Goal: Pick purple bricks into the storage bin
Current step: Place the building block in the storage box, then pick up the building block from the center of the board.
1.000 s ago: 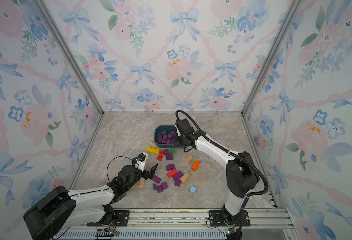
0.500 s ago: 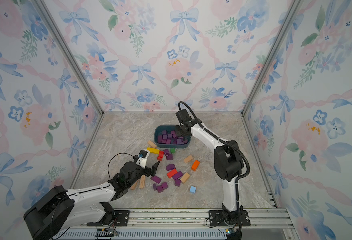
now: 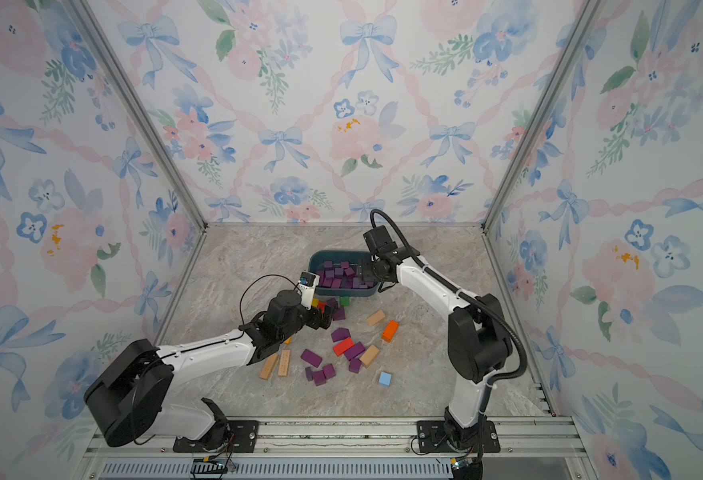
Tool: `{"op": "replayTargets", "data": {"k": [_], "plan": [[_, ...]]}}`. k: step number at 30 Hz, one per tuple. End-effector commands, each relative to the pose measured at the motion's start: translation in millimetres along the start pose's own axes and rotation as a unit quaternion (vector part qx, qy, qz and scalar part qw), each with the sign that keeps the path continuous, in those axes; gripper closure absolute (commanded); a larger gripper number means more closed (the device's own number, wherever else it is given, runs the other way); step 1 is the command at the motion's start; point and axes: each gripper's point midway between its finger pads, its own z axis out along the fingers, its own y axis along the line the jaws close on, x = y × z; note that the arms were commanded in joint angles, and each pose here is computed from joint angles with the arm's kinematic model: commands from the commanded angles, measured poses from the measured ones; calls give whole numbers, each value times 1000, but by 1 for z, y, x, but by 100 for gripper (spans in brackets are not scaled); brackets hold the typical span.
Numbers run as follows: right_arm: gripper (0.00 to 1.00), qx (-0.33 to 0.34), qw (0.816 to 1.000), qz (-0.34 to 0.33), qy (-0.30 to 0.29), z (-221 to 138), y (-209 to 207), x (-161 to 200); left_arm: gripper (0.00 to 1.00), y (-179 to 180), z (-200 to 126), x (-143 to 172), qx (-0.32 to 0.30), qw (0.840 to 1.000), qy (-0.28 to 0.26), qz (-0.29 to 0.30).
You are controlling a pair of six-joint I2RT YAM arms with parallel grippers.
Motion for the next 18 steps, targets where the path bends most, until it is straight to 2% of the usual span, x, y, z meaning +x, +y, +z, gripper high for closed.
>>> {"op": "replayTargets", "data": {"k": [1,4,7,9,11,12,16,18], "plan": [[18,-11,999,-9,-39,-31,2,-3,2,-3,17,19,0,998,63,-12],[16,-19,998,-10,-58,-53,1,7,3,-4,30,29,0,996,89,-21],[16,-17,997,-2,-72,-74,-6,18,8,-4,39,35,-1,994,102,-37],[15,-15,997,1,-75,-84,-11,26,17,-4,44,37,1,993,107,-50],[14,-19,997,7,-81,-97,-14,33,34,-6,49,39,6,991,113,-64],[10,-26,996,7,-82,-105,-12,36,38,-6,51,38,6,991,114,-69],[1,-60,992,-18,-107,-140,1,48,43,-11,62,36,11,989,117,-92],[0,-73,991,-11,-111,-151,0,54,43,-11,67,37,7,988,119,-103]]}}
